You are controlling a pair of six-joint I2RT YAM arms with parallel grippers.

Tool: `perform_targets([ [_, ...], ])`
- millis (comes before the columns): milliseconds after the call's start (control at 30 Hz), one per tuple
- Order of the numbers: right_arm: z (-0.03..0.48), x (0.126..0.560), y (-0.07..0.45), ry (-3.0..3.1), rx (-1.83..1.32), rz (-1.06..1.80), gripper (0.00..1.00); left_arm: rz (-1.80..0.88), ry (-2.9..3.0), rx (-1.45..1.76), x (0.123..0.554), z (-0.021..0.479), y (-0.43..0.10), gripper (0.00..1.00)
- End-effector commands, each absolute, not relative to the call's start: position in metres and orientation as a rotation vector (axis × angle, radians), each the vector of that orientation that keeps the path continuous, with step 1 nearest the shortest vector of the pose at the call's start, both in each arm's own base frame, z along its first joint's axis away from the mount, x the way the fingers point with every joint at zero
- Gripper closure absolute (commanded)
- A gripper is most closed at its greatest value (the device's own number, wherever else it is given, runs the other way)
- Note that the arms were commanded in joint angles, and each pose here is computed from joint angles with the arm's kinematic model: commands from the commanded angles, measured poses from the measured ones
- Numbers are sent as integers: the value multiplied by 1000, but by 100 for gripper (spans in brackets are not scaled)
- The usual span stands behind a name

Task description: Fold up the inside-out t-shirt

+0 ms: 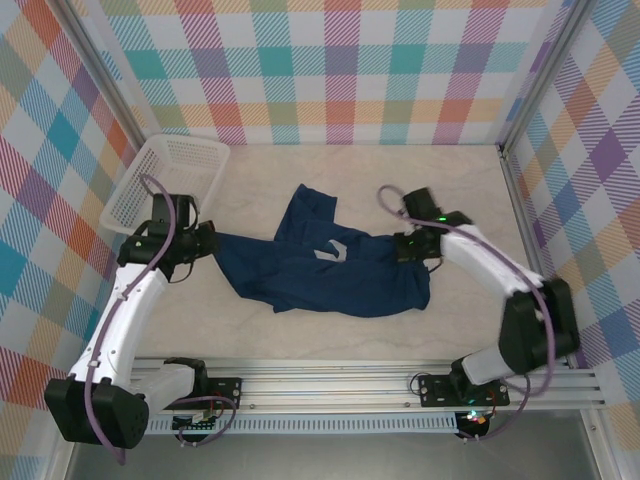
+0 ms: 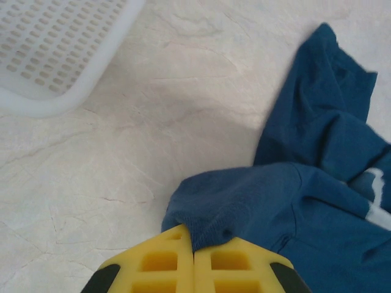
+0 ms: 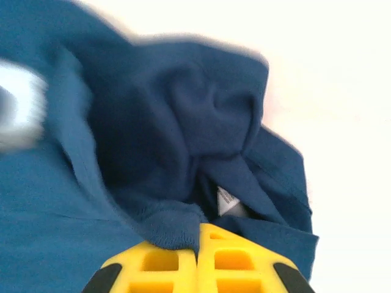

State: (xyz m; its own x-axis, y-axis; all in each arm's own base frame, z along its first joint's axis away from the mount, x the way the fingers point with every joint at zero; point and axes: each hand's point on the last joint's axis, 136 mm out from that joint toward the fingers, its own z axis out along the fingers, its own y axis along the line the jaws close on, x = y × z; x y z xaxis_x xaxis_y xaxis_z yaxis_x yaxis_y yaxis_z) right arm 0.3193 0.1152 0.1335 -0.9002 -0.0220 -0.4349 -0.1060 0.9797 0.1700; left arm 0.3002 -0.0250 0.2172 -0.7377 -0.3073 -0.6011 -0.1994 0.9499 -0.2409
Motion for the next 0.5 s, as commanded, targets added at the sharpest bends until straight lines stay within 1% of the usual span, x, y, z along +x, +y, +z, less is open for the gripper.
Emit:
perform_targets([
  [0, 265, 332, 129, 2300, -38, 779, 100, -305, 2237, -438, 316, 285, -16, 100],
  [133, 377, 322, 106, 1998, -30, 928, 100, -368, 2034, -493, 323, 364, -3, 100],
  [233, 435, 305, 87, 1844, -34, 910, 100, -369, 1884, -490, 314, 428, 6, 100],
  [333, 474, 280, 85, 1753, -90, 843, 100, -335, 1785, -462, 296, 481, 11, 100],
  [467, 513, 237, 80, 1660, -125, 723, 100, -219, 1671, -442, 257, 537, 24, 100],
])
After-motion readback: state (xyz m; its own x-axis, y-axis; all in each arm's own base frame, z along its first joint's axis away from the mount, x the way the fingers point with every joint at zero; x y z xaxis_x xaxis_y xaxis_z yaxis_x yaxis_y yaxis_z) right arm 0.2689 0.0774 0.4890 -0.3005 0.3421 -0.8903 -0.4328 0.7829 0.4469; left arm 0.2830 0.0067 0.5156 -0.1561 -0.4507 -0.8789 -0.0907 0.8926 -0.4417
